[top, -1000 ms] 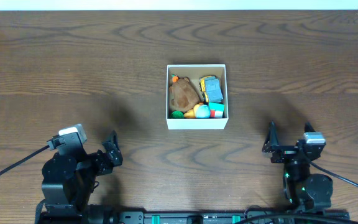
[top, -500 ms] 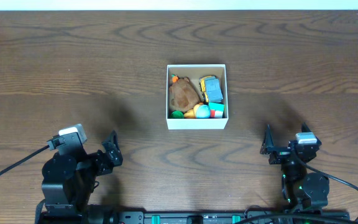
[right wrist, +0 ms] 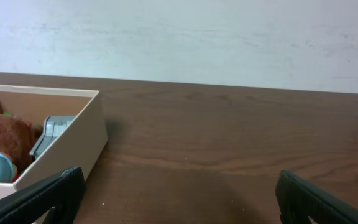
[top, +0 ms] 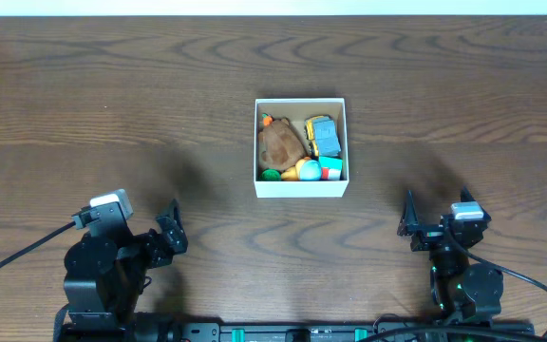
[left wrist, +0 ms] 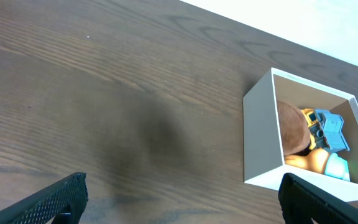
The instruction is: Pack container
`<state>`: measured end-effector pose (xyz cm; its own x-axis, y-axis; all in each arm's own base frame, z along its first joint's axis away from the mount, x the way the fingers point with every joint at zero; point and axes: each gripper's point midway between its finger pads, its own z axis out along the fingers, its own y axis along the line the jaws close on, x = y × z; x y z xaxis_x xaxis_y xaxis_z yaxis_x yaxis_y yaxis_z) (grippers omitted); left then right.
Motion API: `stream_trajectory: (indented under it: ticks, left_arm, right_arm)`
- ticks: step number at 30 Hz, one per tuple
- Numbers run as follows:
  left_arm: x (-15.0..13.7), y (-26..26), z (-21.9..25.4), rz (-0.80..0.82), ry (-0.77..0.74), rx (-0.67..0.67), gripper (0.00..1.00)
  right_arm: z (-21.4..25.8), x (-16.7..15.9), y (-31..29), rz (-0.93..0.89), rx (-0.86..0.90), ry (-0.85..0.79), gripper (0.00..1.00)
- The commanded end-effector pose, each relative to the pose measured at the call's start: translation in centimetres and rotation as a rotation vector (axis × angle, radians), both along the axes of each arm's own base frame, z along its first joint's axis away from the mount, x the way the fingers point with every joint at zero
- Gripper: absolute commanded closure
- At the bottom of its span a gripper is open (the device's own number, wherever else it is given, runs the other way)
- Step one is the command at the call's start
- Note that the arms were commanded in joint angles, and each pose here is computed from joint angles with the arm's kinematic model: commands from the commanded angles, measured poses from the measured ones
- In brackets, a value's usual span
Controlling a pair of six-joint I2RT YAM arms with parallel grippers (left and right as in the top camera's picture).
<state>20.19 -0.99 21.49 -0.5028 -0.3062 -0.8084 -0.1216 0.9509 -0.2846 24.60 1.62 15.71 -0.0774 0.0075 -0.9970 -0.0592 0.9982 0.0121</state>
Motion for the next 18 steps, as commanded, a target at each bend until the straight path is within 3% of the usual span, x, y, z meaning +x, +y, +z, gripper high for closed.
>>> stream_trajectory:
  ticks: [1,7,13,18]
  left_arm:
    - [0.0,0.0,0.0,0.004,-0.003,-0.01,0.02]
    - [-0.2,0.0,-0.2,0.005,0.007,-0.005,0.02]
    - [-1.6,0.5,-3.0,0.014,0.116,0.022,0.02]
    - [-1.4,0.5,-4.6,-0.046,0.036,0.116,0.02]
  right_arm:
    - [0.0,-0.1,0.3,0.016,-0.014,-0.004,0.01]
    - [0.0,-0.1,0.3,0.016,-0.014,-0.004,0.01]
    - [0.0,-0.1,0.3,0.016,-0.014,-0.004,0.01]
    - [0.0,-0.1,0.3,0.016,-0.014,-0.004,0.01]
